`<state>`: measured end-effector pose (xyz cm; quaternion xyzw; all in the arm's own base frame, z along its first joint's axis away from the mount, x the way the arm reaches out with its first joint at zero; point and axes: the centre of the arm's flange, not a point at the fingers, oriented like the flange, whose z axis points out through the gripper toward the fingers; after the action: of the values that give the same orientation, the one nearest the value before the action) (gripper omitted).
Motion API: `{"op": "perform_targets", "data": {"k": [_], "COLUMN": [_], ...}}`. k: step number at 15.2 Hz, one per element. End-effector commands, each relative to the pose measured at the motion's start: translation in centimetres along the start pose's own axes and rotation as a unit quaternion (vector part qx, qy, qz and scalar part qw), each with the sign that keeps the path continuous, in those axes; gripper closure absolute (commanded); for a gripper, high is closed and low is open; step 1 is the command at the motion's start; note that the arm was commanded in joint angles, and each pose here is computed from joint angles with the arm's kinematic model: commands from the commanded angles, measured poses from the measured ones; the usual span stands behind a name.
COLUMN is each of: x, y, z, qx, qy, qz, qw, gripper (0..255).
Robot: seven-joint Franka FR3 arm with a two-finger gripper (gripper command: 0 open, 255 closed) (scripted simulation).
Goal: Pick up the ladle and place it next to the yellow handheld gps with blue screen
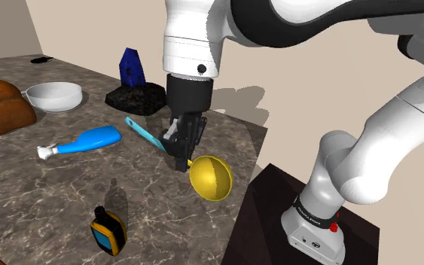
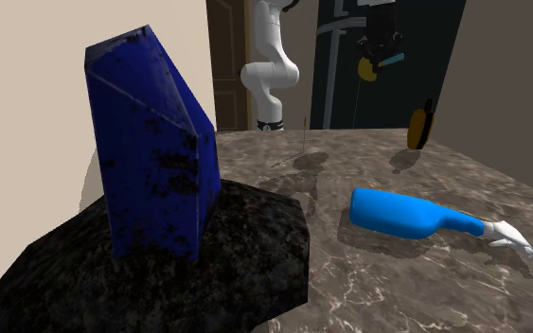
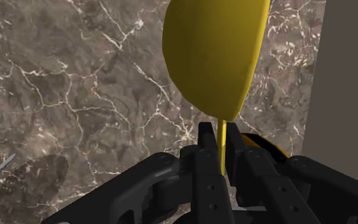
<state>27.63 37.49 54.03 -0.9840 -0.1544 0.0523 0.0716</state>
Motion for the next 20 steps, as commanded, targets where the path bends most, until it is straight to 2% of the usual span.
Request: {"op": "perform_targets", "data": {"k": [1, 20], "x": [0.0, 0.8], "y": [0.1, 1.7], "z": [1.1, 10.9], "qx": [0.000, 0.000], "qy": [0.000, 0.000], "qz": [0.000, 0.000], "qw": [1.0000, 1.0000], "gripper": [255, 255]}}
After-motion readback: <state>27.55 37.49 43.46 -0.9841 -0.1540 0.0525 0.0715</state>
